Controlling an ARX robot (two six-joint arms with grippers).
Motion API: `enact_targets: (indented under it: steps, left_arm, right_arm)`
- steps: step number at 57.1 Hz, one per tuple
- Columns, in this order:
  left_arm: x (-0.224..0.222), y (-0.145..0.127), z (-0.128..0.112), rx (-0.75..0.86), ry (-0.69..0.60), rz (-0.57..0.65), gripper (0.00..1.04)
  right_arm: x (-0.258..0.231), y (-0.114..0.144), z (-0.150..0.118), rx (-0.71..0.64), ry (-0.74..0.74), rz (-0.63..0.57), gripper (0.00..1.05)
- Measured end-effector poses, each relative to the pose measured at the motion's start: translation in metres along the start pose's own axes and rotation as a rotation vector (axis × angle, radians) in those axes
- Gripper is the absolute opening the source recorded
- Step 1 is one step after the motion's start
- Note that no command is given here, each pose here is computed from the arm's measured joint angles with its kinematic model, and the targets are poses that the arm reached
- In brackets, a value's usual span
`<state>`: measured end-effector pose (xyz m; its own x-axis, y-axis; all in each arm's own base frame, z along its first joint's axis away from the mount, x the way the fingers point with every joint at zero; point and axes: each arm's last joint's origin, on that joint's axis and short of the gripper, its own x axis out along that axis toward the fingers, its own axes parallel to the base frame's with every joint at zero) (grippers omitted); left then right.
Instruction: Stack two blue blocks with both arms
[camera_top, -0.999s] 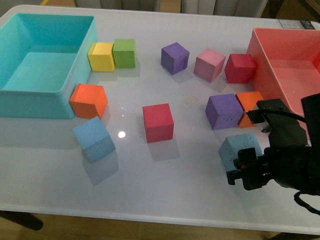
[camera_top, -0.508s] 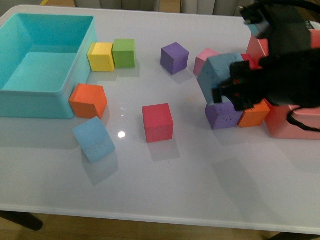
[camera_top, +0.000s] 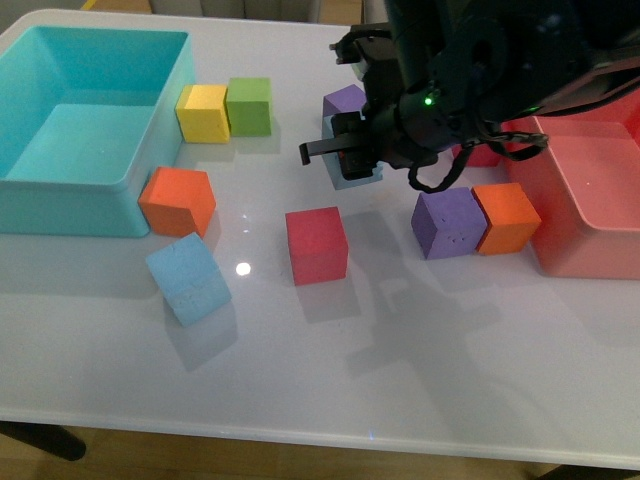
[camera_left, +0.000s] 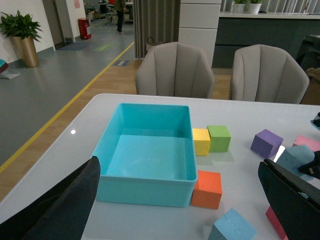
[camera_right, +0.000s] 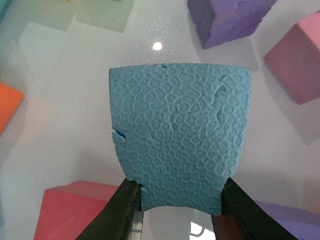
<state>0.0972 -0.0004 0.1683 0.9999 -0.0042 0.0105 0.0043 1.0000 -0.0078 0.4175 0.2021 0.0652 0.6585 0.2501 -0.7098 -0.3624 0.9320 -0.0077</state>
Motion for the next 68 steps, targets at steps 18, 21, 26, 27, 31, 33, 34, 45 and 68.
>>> enact_targets:
  steps: [18,21,26,27,31,33,34,45,68]
  left_arm:
    - [0.000,0.000,0.000,0.000,0.000,0.000,0.96]
    - [0.000,0.000,0.000,0.000,0.000,0.000,0.96]
    - [0.000,0.000,0.000,0.000,0.000,0.000,0.96]
    - [0.000,0.000,0.000,0.000,0.000,0.000,0.96]
    - [0.000,0.000,0.000,0.000,0.000,0.000,0.96]
    - [0.000,0.000,0.000,0.000,0.000,0.000,0.96]
    - [0.000,0.000,0.000,0.000,0.000,0.000,0.96]
    - [0.000,0.000,0.000,0.000,0.000,0.000,0.96]
    - [0.000,0.000,0.000,0.000,0.000,0.000,0.96]
  right_arm:
    - [0.040,0.017,0.002,0.016,0.019,-0.001,0.28]
    - [0.044,0.018,0.002,0.016,0.022,-0.001,0.28]
    - [0.053,0.019,0.002,0.015,0.028,-0.003,0.27]
    - [0.053,0.019,0.003,0.015,0.028,-0.003,0.27]
    - [0.060,0.020,0.002,0.014,0.035,-0.007,0.27]
    - [0.062,0.020,0.001,0.013,0.040,-0.007,0.27]
    - [0.062,0.020,0.001,0.013,0.040,-0.007,0.27]
    - [0.064,0.021,0.002,0.010,0.038,-0.006,0.48]
    - [0.050,0.017,-0.004,0.012,-0.005,0.004,0.95]
